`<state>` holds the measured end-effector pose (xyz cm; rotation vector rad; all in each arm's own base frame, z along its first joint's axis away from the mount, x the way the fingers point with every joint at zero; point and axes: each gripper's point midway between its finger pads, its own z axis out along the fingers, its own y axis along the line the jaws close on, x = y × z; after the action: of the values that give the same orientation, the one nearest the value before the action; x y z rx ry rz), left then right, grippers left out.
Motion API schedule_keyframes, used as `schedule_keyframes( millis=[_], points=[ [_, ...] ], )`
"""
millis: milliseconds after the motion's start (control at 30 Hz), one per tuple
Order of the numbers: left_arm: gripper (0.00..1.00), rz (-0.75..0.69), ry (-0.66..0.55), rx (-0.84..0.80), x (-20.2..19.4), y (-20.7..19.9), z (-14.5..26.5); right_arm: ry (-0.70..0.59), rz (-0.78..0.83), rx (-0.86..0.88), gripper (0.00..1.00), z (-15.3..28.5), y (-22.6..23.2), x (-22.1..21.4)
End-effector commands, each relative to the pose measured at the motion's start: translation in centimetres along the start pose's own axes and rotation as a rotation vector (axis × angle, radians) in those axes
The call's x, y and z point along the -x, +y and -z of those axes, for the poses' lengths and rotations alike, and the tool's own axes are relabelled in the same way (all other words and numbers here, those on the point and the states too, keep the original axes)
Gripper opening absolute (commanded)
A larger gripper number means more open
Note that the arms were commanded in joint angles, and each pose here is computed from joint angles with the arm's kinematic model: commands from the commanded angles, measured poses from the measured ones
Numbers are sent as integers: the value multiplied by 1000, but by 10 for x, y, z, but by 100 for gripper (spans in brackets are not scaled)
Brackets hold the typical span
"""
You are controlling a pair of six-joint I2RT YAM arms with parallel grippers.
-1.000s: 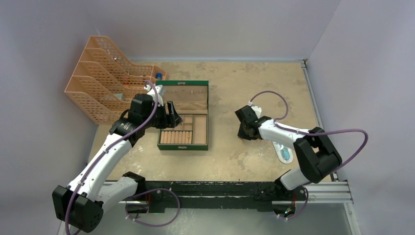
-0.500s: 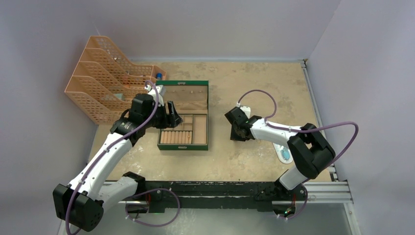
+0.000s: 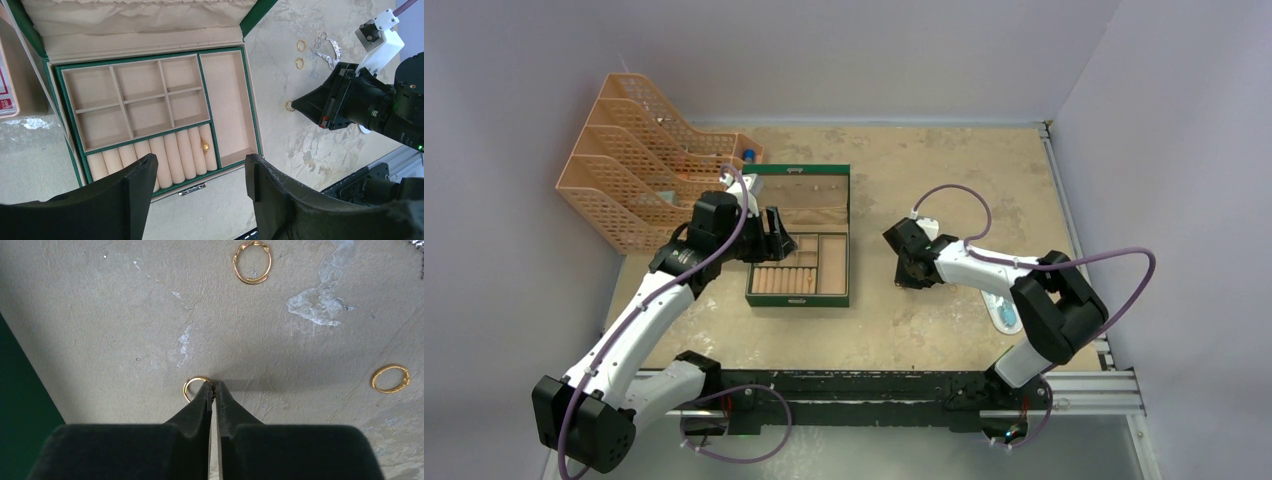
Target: Organize the mixed jewelry
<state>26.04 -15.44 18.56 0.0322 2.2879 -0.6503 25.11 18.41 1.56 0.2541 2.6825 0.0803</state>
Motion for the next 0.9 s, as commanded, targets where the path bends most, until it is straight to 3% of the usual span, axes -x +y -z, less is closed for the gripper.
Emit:
schedule_keyframes(
  millis=[0,333,600,867],
  points=[
    [64,-5,-42,-15,12,-6,5,-27,-19,28,3,7,11,9],
    [66,49,-26,-173,7,-35,12,-210,-26,357,0,71,83,34],
    [70,260,132,-458,-13,-85,17,-347,-17,724,0,155,157,32],
    [52,374,212,-555,-19,-99,13,-321,-34,867,0,182,183,22]
  ],
)
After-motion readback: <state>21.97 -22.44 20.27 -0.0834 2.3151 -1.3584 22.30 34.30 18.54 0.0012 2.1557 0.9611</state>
